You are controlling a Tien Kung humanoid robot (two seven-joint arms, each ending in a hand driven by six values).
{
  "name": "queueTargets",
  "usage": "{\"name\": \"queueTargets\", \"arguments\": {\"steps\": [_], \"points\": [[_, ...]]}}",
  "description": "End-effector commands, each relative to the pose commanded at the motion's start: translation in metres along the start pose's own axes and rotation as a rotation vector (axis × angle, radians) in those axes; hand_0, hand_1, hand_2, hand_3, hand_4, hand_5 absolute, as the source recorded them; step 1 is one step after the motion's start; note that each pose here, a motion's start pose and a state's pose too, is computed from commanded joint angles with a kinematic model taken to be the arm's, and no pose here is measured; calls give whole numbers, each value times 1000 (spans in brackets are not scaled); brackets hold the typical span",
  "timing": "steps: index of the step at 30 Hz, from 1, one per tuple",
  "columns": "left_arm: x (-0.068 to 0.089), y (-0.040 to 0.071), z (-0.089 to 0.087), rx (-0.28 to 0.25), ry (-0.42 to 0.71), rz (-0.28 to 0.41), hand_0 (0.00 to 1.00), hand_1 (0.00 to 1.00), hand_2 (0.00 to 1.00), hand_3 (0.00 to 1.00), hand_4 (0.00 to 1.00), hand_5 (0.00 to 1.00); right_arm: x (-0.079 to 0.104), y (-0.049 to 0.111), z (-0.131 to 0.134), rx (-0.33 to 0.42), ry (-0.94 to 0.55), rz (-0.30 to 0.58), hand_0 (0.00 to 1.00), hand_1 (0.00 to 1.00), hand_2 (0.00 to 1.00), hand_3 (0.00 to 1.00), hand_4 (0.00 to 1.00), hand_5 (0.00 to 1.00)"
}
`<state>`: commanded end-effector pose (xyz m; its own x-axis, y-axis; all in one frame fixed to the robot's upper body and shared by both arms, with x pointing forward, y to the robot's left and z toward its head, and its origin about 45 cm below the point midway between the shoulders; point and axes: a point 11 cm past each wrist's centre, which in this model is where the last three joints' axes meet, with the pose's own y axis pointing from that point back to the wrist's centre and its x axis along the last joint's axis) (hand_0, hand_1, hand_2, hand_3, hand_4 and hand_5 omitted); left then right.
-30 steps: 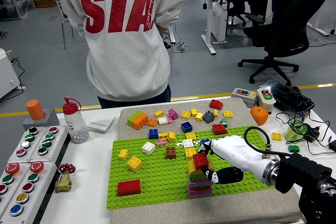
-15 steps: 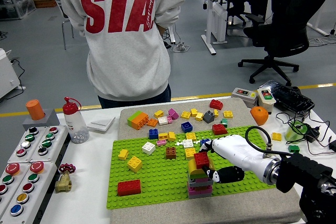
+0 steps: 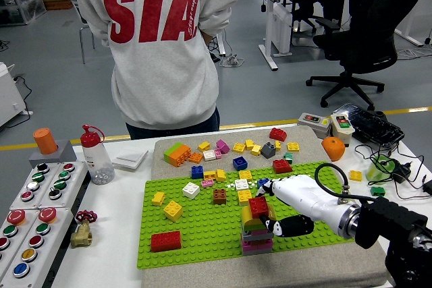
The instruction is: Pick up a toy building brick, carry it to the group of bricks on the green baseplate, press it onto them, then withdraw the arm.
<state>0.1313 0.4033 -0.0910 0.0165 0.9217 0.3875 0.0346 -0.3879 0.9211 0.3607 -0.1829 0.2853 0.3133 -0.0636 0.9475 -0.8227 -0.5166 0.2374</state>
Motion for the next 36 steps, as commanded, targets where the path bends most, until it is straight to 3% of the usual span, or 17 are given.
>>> {"name": "queueTargets", "arguments": {"steps": [36], "points": [[3,1,5,-9,-1,7,622,592,594,402,278,916,9,4,-4,15,4,21,774,763,886,836,588,388]]}}
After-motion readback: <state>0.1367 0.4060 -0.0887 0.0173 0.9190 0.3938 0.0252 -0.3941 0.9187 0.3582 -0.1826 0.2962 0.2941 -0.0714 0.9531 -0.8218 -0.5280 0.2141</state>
